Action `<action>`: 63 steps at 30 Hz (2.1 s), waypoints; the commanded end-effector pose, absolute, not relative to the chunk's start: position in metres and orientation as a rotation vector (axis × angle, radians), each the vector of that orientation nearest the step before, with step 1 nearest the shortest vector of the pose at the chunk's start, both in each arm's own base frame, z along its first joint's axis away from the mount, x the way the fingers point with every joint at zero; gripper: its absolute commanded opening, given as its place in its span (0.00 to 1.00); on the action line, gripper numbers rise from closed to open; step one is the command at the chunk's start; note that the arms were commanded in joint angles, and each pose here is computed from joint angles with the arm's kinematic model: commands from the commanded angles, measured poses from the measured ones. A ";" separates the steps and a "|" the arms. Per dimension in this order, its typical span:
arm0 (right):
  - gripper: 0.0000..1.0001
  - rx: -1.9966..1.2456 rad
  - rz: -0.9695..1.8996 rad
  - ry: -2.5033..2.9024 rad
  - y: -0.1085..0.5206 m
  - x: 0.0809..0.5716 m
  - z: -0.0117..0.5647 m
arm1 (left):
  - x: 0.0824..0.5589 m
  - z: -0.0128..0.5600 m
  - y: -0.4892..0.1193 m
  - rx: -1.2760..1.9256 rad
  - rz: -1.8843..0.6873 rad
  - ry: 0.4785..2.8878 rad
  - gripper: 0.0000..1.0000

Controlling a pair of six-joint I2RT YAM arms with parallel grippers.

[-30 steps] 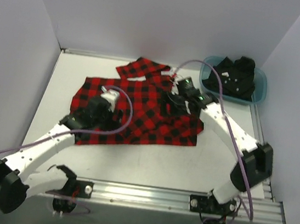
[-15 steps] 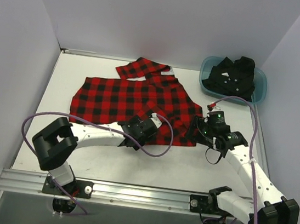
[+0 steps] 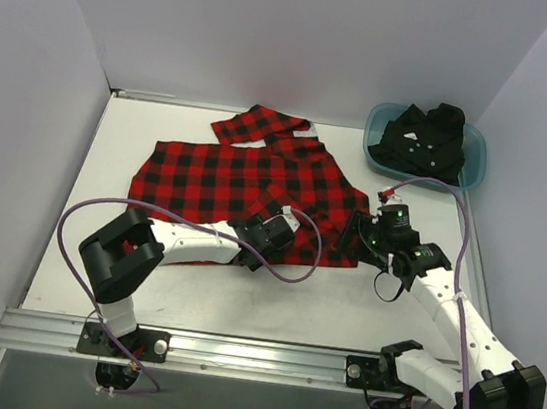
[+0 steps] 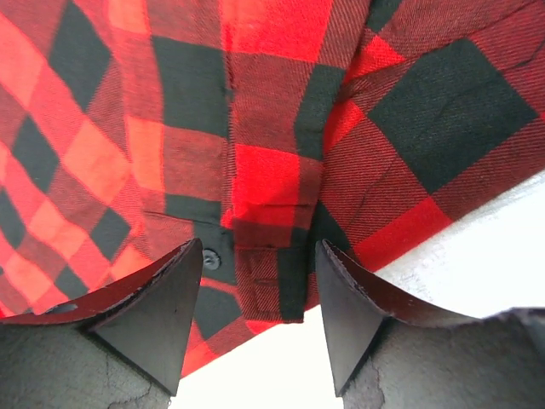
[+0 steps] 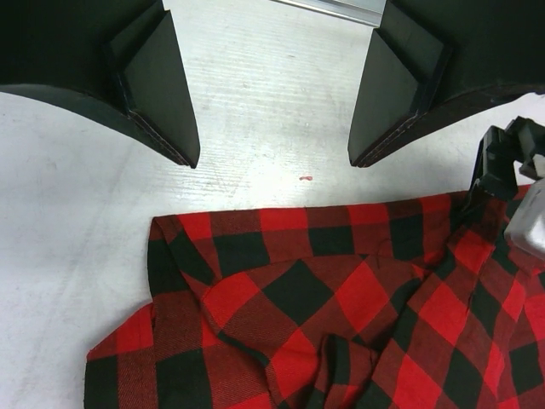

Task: Fold and stack the long sleeve shirts
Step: Fold the shirt

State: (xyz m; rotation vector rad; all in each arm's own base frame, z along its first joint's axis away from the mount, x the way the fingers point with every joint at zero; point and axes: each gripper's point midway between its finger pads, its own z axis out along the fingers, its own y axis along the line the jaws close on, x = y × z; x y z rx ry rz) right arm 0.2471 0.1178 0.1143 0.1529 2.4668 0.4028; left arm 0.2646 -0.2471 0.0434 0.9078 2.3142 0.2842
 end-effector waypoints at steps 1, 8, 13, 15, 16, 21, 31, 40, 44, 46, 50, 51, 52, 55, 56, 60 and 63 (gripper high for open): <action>0.72 0.172 0.410 2.459 0.117 0.247 0.112 | 0.272 0.040 -0.254 0.849 0.245 2.335 0.65; 0.72 0.188 0.413 2.471 0.116 0.246 0.105 | 0.273 0.027 -0.252 0.824 0.257 2.371 0.57; 0.71 0.188 0.421 2.475 0.116 0.244 0.104 | 0.275 0.031 -0.251 0.813 0.262 2.365 0.34; 0.71 0.191 0.423 2.471 0.116 0.245 0.104 | 0.278 0.037 -0.251 0.805 0.253 2.352 0.19; 0.71 0.191 0.422 2.470 0.115 0.244 0.104 | 0.279 0.039 -0.251 0.804 0.255 2.349 0.15; 0.71 0.185 0.422 2.470 0.115 0.244 0.103 | 0.293 0.064 -0.247 0.763 0.262 2.315 0.00; 0.71 0.187 0.427 2.461 0.114 0.246 0.107 | 0.310 0.154 -0.195 0.696 0.361 2.192 0.00; 0.70 0.189 0.478 2.478 0.125 0.252 0.102 | 0.303 0.186 -0.126 0.563 0.419 2.141 0.00; 0.69 0.181 0.501 2.496 0.130 0.253 0.099 | 0.296 0.178 -0.116 0.563 0.430 2.142 0.00; 0.69 0.181 0.508 2.510 0.133 0.254 0.097 | 0.293 0.172 -0.109 0.530 0.452 2.155 0.00; 0.68 0.169 0.521 2.506 0.139 0.259 0.097 | 0.286 0.164 -0.099 0.452 0.446 2.179 0.00; 0.68 0.171 0.518 2.514 0.139 0.259 0.095 | 0.284 0.162 -0.101 0.454 0.427 2.189 0.00; 0.68 0.171 0.524 2.512 0.141 0.261 0.096 | 0.281 0.157 -0.100 0.437 0.419 2.202 0.00; 0.67 0.169 0.543 2.505 0.147 0.266 0.099 | 0.272 0.146 -0.096 0.412 0.422 2.242 0.00; 0.67 0.166 0.543 2.502 0.148 0.268 0.101 | 0.272 0.145 -0.095 0.410 0.434 2.247 0.00; 0.67 0.170 0.559 2.497 0.154 0.276 0.102 | 0.269 0.142 -0.089 0.414 0.486 2.266 0.00; 0.67 0.160 0.577 2.499 0.160 0.276 0.102 | 0.271 0.141 -0.081 0.443 0.567 2.250 0.00</action>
